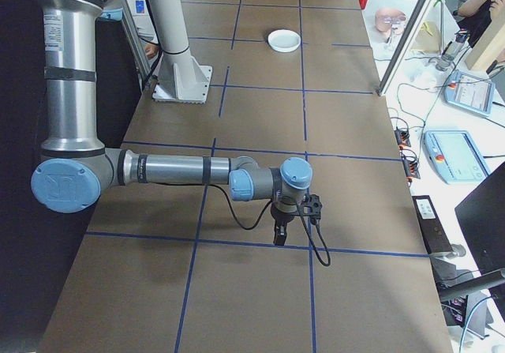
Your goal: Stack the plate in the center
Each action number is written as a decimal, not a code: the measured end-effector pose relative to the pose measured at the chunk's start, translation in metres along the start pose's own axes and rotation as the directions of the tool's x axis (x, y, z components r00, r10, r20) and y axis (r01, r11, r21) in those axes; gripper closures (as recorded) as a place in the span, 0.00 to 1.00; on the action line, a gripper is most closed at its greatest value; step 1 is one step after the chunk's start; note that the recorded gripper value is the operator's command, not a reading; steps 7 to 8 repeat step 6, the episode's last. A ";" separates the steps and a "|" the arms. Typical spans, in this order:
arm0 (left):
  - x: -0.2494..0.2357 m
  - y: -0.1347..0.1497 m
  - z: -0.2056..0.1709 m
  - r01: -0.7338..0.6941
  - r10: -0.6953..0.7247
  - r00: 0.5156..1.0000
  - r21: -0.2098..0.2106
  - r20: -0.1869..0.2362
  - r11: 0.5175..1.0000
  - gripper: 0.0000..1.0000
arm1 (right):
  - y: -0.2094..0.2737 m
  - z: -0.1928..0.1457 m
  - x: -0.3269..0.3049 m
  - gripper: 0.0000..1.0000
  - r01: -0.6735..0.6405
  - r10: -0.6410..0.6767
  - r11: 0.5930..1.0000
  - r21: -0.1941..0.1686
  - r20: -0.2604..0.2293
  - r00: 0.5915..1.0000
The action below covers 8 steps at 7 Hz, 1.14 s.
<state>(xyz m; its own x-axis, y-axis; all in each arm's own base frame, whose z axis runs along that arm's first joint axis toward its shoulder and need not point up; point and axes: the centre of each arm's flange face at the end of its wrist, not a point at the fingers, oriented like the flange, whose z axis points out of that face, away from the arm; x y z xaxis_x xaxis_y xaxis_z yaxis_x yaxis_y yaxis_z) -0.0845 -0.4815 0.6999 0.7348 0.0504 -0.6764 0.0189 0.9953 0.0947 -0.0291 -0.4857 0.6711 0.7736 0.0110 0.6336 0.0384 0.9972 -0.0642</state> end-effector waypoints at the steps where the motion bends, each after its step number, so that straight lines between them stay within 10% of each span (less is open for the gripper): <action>1: -0.004 0.003 0.004 0.024 -0.024 1.000 -0.024 -0.001 0.999 0.00 | 0.000 0.000 0.000 0.00 0.000 0.000 1.000 0.000 0.000 1.000; 8: -0.008 0.006 0.008 0.051 -0.051 0.999 -0.050 -0.001 0.997 0.00 | 0.000 0.000 0.000 0.00 0.000 0.000 1.000 0.000 0.000 1.000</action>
